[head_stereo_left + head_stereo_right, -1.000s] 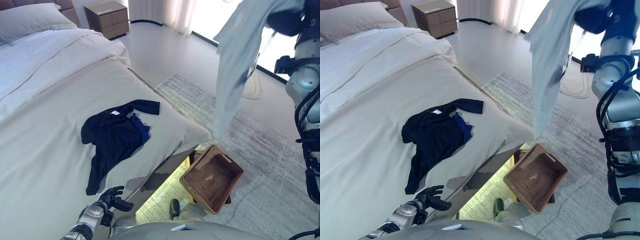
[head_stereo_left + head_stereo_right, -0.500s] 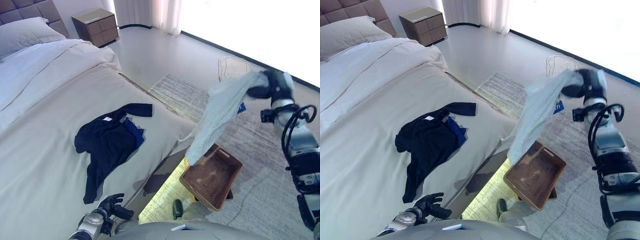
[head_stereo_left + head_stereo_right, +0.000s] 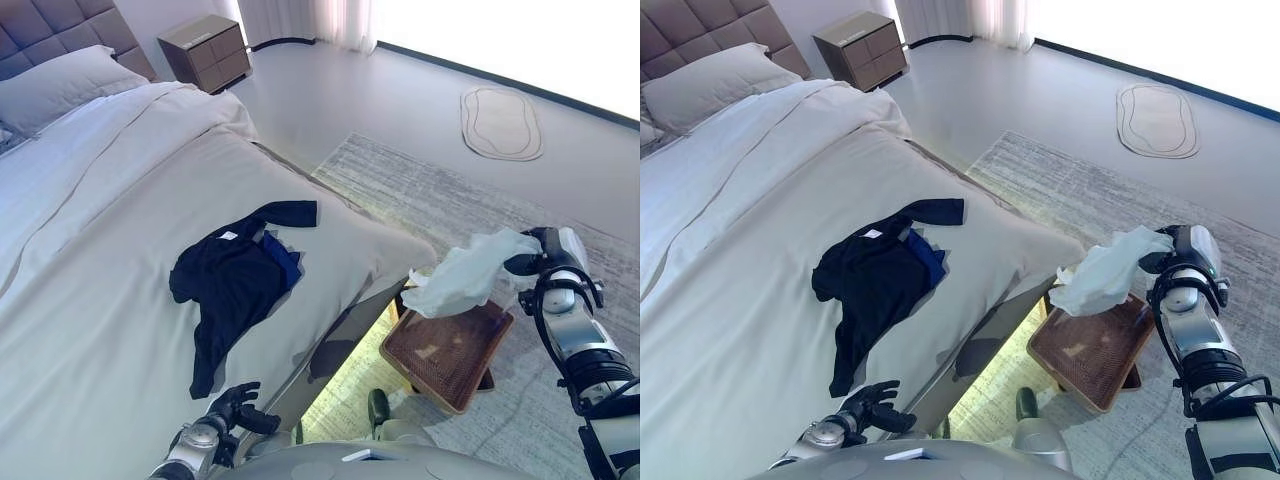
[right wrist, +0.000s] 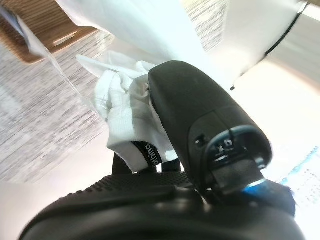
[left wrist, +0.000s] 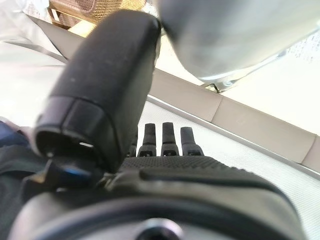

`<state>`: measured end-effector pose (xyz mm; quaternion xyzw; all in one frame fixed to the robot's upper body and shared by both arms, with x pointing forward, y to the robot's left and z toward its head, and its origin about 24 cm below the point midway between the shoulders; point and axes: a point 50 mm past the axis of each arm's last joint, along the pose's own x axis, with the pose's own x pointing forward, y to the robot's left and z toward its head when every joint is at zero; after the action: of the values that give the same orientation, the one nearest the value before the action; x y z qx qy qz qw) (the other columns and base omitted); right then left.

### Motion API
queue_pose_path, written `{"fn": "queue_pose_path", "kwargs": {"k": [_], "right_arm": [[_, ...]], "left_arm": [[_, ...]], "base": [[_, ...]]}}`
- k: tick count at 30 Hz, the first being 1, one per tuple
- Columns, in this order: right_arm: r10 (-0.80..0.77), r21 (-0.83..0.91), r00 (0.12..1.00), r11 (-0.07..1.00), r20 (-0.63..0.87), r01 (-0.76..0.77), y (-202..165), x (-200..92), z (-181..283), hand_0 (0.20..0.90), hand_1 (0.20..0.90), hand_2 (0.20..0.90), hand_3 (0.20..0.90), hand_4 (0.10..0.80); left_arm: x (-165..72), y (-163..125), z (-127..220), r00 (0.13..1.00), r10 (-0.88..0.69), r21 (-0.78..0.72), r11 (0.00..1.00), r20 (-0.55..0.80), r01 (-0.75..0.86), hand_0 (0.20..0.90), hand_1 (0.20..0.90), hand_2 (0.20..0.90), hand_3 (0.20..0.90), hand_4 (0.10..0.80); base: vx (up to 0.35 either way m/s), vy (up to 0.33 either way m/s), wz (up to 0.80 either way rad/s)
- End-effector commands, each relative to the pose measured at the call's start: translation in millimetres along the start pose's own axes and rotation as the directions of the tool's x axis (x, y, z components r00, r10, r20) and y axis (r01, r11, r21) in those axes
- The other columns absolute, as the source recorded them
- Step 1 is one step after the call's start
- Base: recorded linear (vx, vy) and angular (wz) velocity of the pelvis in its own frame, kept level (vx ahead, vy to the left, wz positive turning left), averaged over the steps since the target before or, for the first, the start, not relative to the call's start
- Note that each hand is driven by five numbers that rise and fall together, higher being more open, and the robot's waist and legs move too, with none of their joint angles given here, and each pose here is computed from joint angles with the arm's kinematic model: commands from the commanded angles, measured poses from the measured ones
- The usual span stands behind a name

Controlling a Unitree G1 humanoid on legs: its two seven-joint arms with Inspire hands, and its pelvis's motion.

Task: Pick up the clothes from the bed and place them into the basket

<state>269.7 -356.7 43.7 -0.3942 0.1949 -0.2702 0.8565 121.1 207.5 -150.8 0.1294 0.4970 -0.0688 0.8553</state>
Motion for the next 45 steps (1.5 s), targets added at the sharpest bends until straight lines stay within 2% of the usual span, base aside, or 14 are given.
{"fn": "queue_pose_path", "kwargs": {"k": [1,3,4,6,8,19,25,30,31,32,33,36,42,45], "right_arm": [[-0.344,0.202,0.915,0.931,0.211,0.303,-49.4,15.0,63.6,0.3,0.3,0.3,0.2,0.1],[-0.48,0.325,0.858,0.853,0.182,0.408,-58.7,12.1,68.2,0.3,0.3,0.3,0.2,0.1],[-0.58,0.43,0.801,0.767,0.147,0.476,-63.8,7.5,71.0,0.3,0.3,0.3,0.2,0.1],[-0.668,0.516,0.736,0.672,0.112,0.531,-68.0,-0.1,73.0,0.3,0.3,0.3,0.2,0.1],[-0.697,0.539,0.71,0.637,0.098,0.551,-71.4,-2.3,71.7,0.3,0.3,0.3,0.2,0.1],[-0.536,0.33,0.844,0.794,-0.018,0.511,-34.8,1.3,16.6,0.3,0.3,0.3,0.2,0.1],[-0.493,0.218,0.866,0.839,-0.084,0.499,-15.7,-4.0,-9.5,0.3,0.3,0.3,0.2,0.1],[-0.374,0.107,0.916,0.914,-0.144,0.39,6.5,-11.8,-38.3,0.3,0.3,0.3,0.2,0.1],[-0.322,0.072,0.934,0.939,-0.157,0.336,11.6,-11.7,-41.2,0.387,0.387,0.387,0.302,0.202],[-0.273,0.031,0.943,0.958,-0.192,0.284,16.7,-12.5,-46.9,0.509,0.509,0.509,0.444,0.344],[-0.233,0.022,0.947,0.97,-0.221,0.243,20.0,-13.1,-52.2,0.9,0.9,0.9,0.9,0.8],[-0.124,-0.018,0.949,0.992,-0.289,0.124,29.0,-12.6,-60.7,0.9,0.9,0.9,0.9,0.8],[-0.17,-0.128,0.965,0.981,-0.199,0.146,17.5,0.3,-38.6,0.9,0.9,0.9,0.9,0.8],[-0.141,-0.209,0.97,0.973,-0.197,0.099,8.3,5.8,-37.4,0.9,0.9,0.9,0.9,0.8]], "left_arm": [[1.1,17.7,12.2,0.998,0.034,0.043,0.998,0.046,-0.036,0.9,0.9,0.9,0.9,0.8],[1.5,14.9,12.4,0.998,0.031,0.035,0.999,0.049,-0.033,0.9,0.9,0.9,0.9,0.8],[1.7,11.7,12.0,0.998,0.028,0.028,0.999,0.053,-0.029,0.9,0.9,0.9,0.9,0.8],[2.2,8.5,12.4,0.998,0.023,0.016,1.0,0.058,-0.024,0.9,0.9,0.9,0.9,0.8],[2.9,7.3,13.5,0.998,0.017,0.013,1.0,0.059,-0.018,0.9,0.9,0.9,0.9,0.8],[4.9,-0.7,27.4,0.994,-0.014,0.012,1.0,0.113,0.013,0.9,0.9,0.9,0.9,0.8],[5.7,-5.7,39.8,0.985,-0.027,0.015,1.0,0.168,0.025,0.9,0.9,0.9,0.9,0.8],[5.7,-9.4,42.8,0.982,-0.04,0.03,0.999,0.187,0.035,0.9,0.9,0.9,0.9,0.8],[5.9,-9.3,44.0,0.981,-0.041,0.035,0.999,0.189,0.035,0.9,0.9,0.9,0.9,0.8],[5.9,-7.6,44.2,0.981,-0.041,0.037,0.999,0.19,0.034,0.9,0.9,0.9,0.9,0.8],[6.1,-6.2,45.9,0.981,-0.042,0.043,0.998,0.191,0.035,0.9,0.9,0.9,0.9,0.8],[7.0,0.1,54.5,0.978,-0.037,0.059,0.998,0.207,0.025,0.9,0.9,0.9,0.9,0.8],[6.3,9.4,62.7,0.973,-0.029,0.074,0.997,0.229,0.013,0.9,0.9,0.9,0.9,0.8],[5.5,16.2,64.7,0.973,-0.02,0.081,0.997,0.23,0.001,0.9,0.9,0.9,0.9,0.8]], "base": [[-0.023,-0.004,0.14],[-0.022,-0.004,0.1],[-0.028,0.007,0.09],[-0.026,0.024,0.1],[-0.016,0.024,0.13],[-0.001,0.005,0.02],[-0.05,-0.003,-0.03],[-0.023,0.001,0.0],[0.0,0.0,0.0],[0.0,0.0,0.0],[-0.033,-0.045,-0.01],[-0.043,-0.059,0.03],[-0.022,-0.032,0.02],[-0.01,-0.028,0.02]]}}
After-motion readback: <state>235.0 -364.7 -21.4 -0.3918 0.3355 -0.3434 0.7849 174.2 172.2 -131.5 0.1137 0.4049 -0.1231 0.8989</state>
